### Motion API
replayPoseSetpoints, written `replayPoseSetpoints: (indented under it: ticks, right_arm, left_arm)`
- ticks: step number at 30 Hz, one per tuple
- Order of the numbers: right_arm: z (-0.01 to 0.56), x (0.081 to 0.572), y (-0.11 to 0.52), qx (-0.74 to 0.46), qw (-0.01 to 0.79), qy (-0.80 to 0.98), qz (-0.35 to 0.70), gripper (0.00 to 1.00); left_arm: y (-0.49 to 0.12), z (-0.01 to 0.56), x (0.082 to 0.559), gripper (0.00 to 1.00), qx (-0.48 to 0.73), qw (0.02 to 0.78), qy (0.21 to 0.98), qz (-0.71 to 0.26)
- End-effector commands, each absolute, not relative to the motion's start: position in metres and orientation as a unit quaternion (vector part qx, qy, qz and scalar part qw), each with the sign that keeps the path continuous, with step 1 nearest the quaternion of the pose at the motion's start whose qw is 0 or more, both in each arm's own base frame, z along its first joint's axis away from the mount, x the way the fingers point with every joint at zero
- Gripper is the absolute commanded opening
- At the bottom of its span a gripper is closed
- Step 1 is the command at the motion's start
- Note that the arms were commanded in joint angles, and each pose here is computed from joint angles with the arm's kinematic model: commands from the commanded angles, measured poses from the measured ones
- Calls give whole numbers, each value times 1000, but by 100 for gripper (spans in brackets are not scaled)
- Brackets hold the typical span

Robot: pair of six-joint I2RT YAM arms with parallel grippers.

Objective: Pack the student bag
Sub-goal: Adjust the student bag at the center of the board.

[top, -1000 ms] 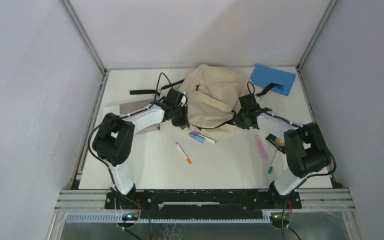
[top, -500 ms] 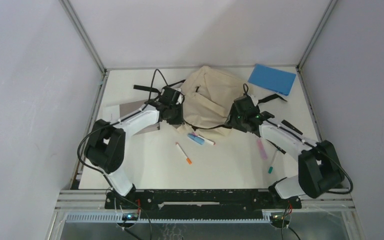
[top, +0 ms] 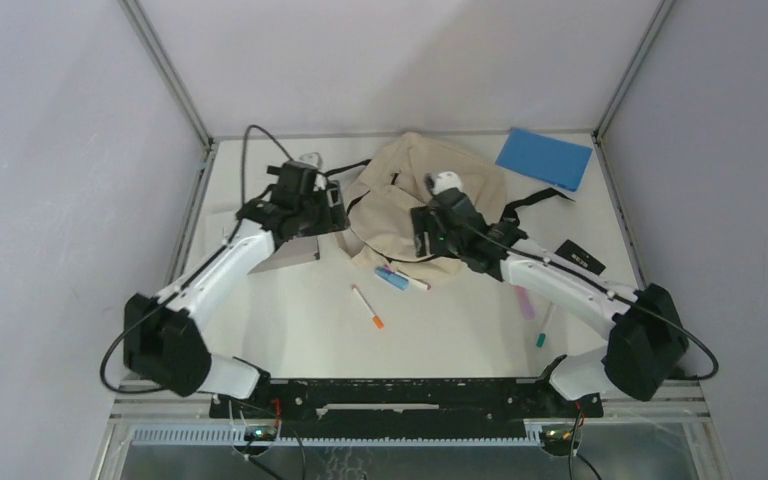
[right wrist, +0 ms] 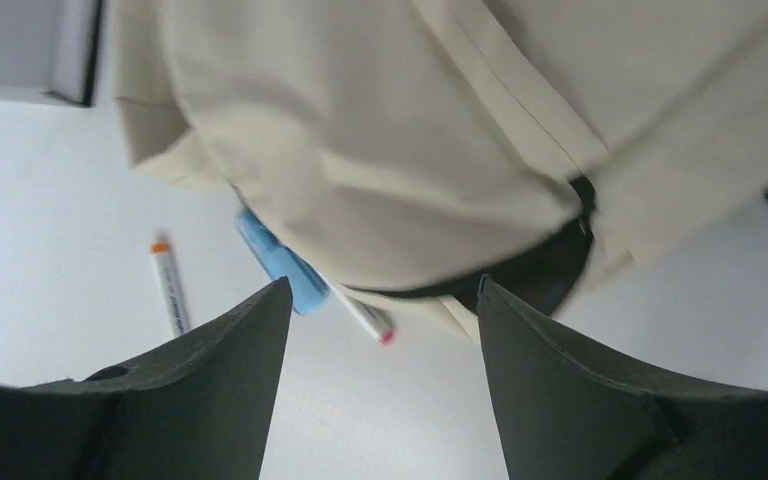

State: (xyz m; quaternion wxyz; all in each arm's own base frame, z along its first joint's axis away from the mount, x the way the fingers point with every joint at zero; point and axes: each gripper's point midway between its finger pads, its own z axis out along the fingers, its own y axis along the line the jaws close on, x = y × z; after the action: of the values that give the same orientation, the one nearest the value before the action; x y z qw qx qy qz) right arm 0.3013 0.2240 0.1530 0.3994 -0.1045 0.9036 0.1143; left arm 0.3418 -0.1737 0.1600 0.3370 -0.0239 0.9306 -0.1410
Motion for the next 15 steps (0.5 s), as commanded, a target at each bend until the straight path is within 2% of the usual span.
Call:
replayPoseSetpoints:
  ticks: [1,8,15]
  right_arm:
    - [181,319,274,-240,452,855,82,78]
    - [142,328,331,-361,405,839,41,80]
    - [105,339,347,-392,375,840,-5,77]
  left_arm:
    - [-135,180,327,72,-89,358,917,-154]
    - [-107,186,302,78,-136,364,902,-189]
    - [-92,182,290,89,-156,365,899,-185]
